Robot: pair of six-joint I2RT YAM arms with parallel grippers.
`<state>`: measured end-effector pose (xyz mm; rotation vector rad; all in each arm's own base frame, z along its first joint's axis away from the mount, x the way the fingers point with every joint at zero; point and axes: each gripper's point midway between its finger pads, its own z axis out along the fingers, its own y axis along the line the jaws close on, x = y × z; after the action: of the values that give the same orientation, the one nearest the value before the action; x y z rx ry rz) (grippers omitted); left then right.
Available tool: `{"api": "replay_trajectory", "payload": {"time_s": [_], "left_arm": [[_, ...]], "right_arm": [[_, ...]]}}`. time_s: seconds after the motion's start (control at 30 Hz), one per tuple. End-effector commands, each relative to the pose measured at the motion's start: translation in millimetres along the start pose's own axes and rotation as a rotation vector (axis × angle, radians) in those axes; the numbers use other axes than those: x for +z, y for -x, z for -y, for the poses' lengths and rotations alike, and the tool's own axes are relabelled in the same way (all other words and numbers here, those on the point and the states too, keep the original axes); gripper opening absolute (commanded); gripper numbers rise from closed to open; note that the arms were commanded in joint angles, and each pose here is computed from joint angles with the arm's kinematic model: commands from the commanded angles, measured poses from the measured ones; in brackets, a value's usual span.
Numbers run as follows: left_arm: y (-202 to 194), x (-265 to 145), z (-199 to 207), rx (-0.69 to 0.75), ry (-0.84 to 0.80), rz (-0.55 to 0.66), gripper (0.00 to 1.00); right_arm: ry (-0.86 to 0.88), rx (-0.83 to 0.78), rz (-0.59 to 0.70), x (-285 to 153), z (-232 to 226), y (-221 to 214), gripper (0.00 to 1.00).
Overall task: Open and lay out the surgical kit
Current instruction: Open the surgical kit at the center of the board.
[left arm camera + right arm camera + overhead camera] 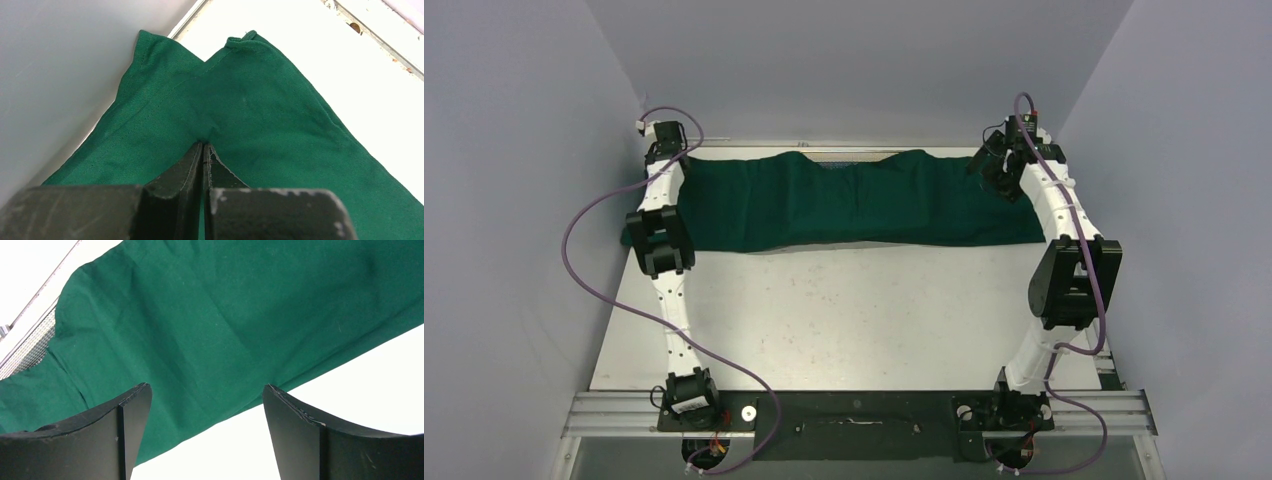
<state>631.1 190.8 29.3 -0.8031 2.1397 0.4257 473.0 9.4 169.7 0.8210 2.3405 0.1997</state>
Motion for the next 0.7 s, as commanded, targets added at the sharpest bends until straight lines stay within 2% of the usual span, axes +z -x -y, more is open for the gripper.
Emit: {"api": "replay_trajectory", "payload": {"time_s": [0.0,0.37,0.67], "left_arm": [[57.1,-32.9,-0.7,-0.032,-0.027,0.111,0.0],[113.8,-92.4,-2.5,0.01,0.0,0.261,0.0],[100.0,-120.0,-1.4,0.055,-0.014,0.238,0.0]], "right_arm": [[0.019,0.015,0.037,-6.4,-11.2,13.6,0.78],[0.027,0.007,0.025,-4.2,-19.5,3.7,0.78],[0.043,0.016,0.034,-3.9,-22.7,4.4,0.78]]}}
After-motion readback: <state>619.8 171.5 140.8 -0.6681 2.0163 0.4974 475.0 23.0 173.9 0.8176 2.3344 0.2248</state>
